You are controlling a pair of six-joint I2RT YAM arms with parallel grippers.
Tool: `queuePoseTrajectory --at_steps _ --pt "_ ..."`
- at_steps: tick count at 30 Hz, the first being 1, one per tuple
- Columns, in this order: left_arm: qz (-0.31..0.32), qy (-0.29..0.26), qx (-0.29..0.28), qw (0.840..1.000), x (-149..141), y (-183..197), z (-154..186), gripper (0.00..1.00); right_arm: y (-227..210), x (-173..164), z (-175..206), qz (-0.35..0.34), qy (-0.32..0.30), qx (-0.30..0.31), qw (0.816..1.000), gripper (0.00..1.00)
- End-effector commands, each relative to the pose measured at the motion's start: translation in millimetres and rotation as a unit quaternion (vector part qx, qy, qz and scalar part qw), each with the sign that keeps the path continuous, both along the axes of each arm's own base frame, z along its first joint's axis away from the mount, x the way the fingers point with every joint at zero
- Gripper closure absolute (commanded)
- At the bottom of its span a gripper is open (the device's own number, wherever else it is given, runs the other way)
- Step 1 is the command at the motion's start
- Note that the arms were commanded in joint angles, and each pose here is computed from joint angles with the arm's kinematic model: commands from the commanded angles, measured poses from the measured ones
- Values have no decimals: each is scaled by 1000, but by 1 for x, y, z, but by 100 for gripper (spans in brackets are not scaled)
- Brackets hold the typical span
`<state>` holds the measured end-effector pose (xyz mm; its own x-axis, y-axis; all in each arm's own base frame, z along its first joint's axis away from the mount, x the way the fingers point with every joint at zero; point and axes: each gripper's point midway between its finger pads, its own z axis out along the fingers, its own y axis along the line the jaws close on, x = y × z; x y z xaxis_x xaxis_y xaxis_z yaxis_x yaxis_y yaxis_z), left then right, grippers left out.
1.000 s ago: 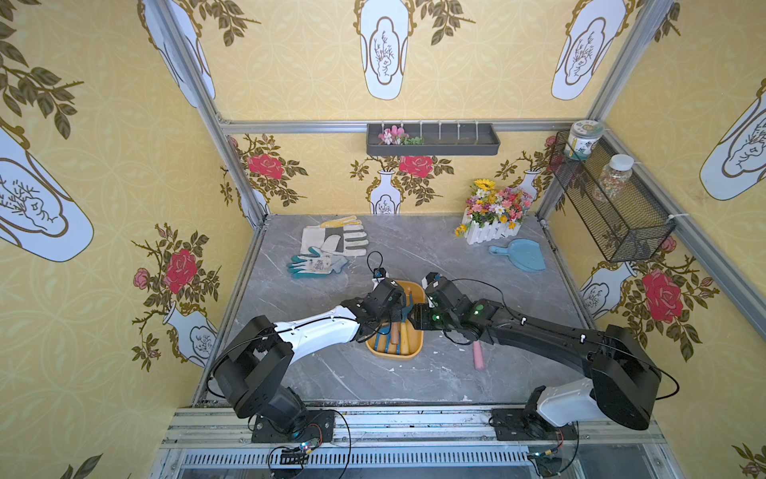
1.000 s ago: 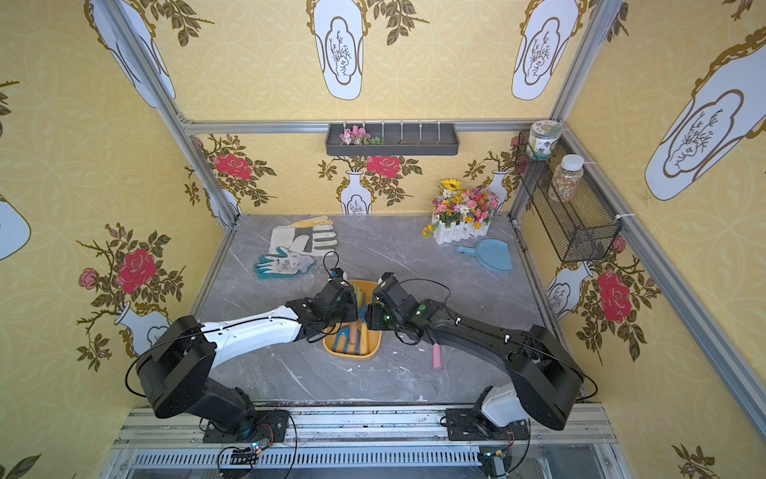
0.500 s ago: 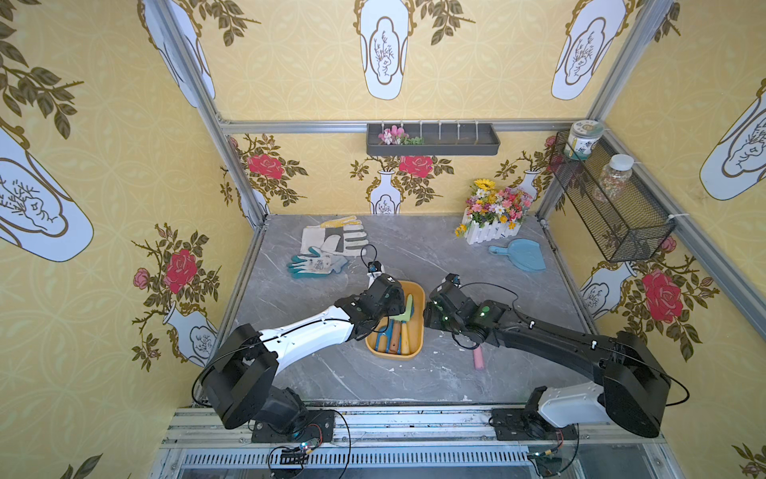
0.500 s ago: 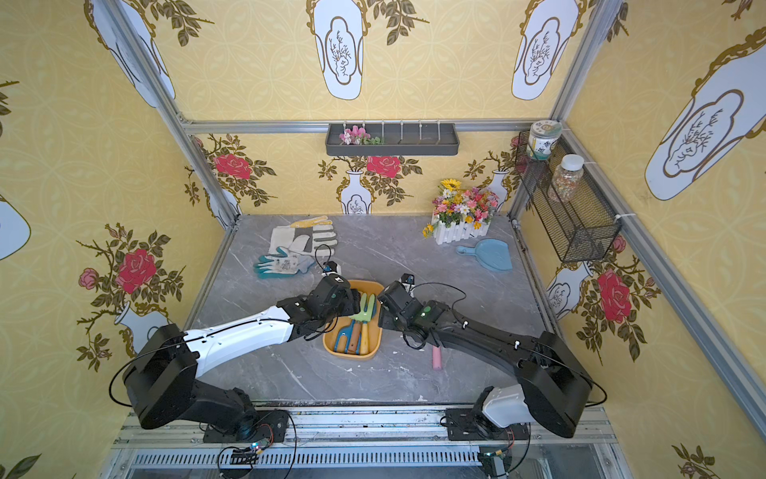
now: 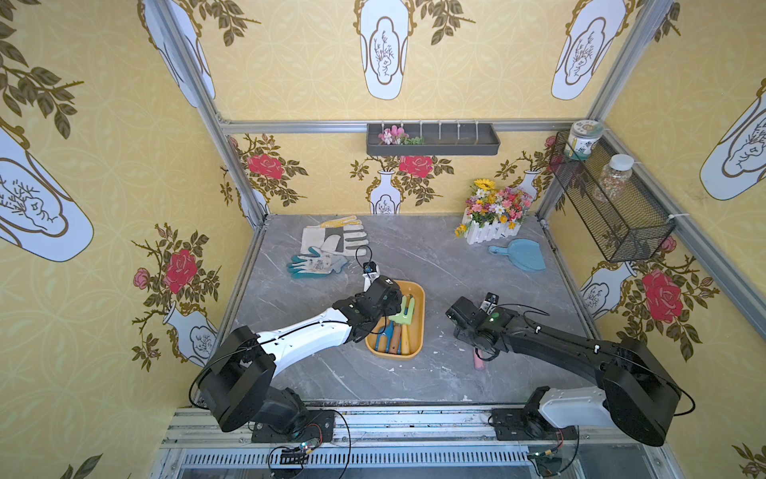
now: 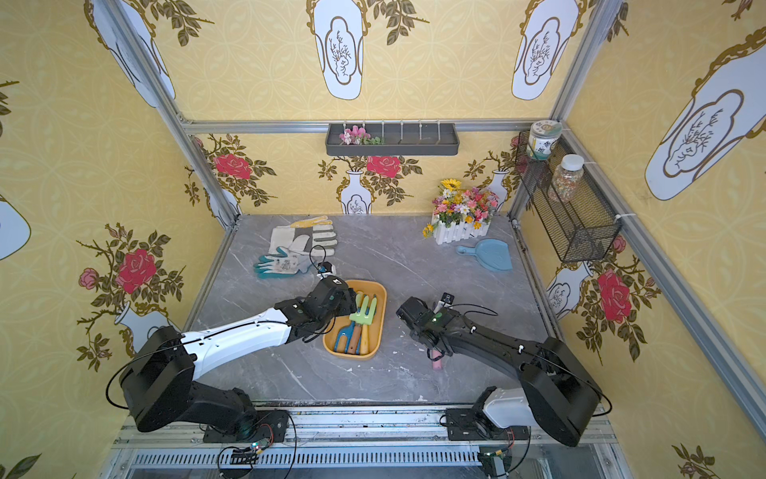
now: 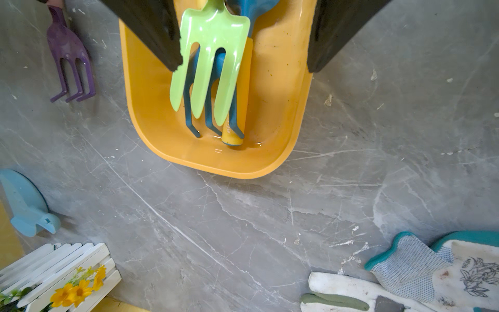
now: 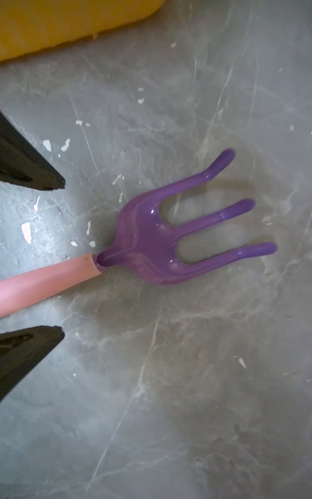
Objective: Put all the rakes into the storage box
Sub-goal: Pick up the rake at the center of the board.
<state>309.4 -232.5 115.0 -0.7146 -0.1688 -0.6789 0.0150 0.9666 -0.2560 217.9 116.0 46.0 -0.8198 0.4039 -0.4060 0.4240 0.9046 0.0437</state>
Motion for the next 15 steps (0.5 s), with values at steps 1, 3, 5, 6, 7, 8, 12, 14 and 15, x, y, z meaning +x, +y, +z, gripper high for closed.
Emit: queuePoseTrajectory --at_steps 1,3,5,6,7,8,12,14,15 --pt "6 -4 0 1000 0 3 0 23 1 -11 -11 -13 22 19 999 19" --pt "7 -5 1 1000 0 3 1 22 1 -14 -13 -11 26 23 999 24" --pt "7 -6 0 1000 1 3 1 22 0 -16 -14 -8 27 25 999 29" --pt "8 -4 1 1000 0 3 0 22 0 -18 -15 -7 31 25 999 31" --pt "8 -4 1 1000 0 4 0 22 -1 -20 -17 -5 36 25 999 33" --pt "9 -4 1 1000 0 4 0 22 -1 -22 -19 -6 41 25 999 35" --pt "12 -2 0 1000 0 5 0 22 -3 -31 -30 0 63 21 998 46" --pt "12 -3 -3 1000 1 3 3 22 -2 -34 -36 7 73 21 997 53" --pt "11 -3 -5 1000 1 2 3 22 -2 -35 -40 9 79 20 997 58"
